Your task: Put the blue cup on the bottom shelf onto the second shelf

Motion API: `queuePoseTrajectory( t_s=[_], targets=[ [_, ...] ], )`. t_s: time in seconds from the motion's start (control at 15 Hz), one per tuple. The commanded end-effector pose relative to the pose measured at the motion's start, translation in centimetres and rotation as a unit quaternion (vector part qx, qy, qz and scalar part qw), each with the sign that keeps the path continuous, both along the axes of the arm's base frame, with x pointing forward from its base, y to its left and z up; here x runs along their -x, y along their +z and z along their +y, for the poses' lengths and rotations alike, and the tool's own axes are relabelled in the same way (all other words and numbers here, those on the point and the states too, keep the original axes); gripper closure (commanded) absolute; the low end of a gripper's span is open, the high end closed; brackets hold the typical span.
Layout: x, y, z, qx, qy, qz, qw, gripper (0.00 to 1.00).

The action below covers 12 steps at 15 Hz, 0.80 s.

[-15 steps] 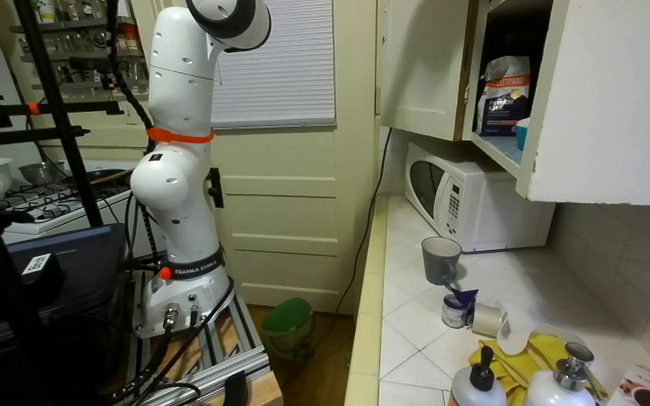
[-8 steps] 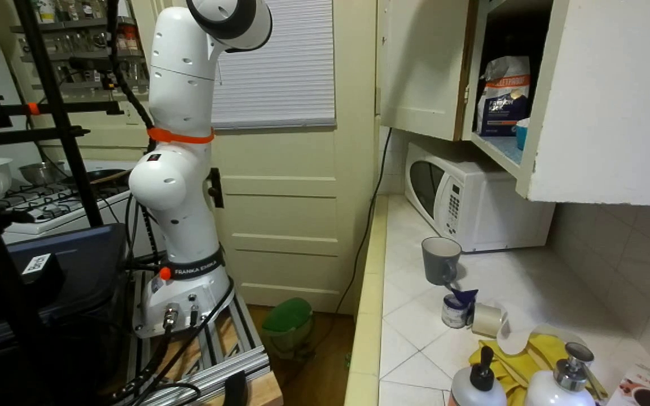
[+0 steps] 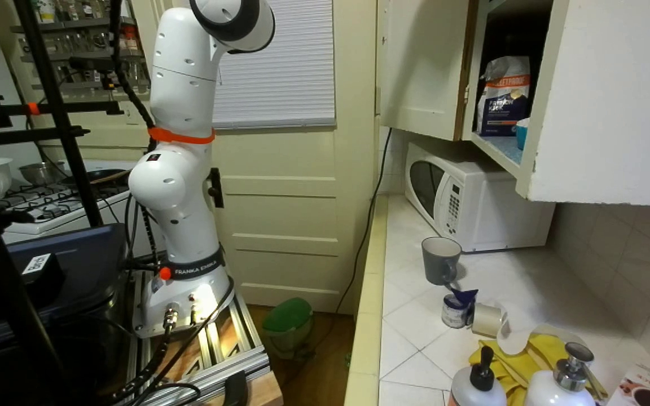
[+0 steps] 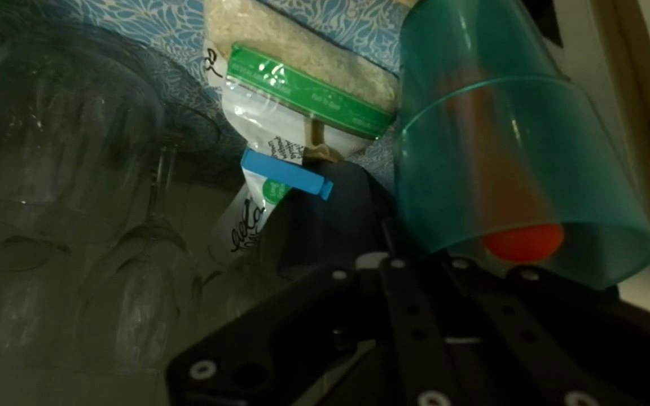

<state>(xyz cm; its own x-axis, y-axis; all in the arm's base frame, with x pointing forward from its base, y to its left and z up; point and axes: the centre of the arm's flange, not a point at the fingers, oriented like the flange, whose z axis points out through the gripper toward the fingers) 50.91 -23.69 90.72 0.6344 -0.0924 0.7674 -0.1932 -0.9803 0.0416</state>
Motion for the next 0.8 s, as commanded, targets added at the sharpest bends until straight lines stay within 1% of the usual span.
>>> queuePoseTrajectory(
  t_s=[0.0,0.33,0.73],
  targets=[
    [-1.6,1.4,-0.8,-0.002,0.007,-0.031,0.9995,0.98],
    [-3.2,1.0,-1.0,-0.017,-0.027,-0.043,0.9986,0.98],
    [-4.6,0.8,-0.5,-0.045,-0.071,-0.042,0.9956,0.98]
  ],
)
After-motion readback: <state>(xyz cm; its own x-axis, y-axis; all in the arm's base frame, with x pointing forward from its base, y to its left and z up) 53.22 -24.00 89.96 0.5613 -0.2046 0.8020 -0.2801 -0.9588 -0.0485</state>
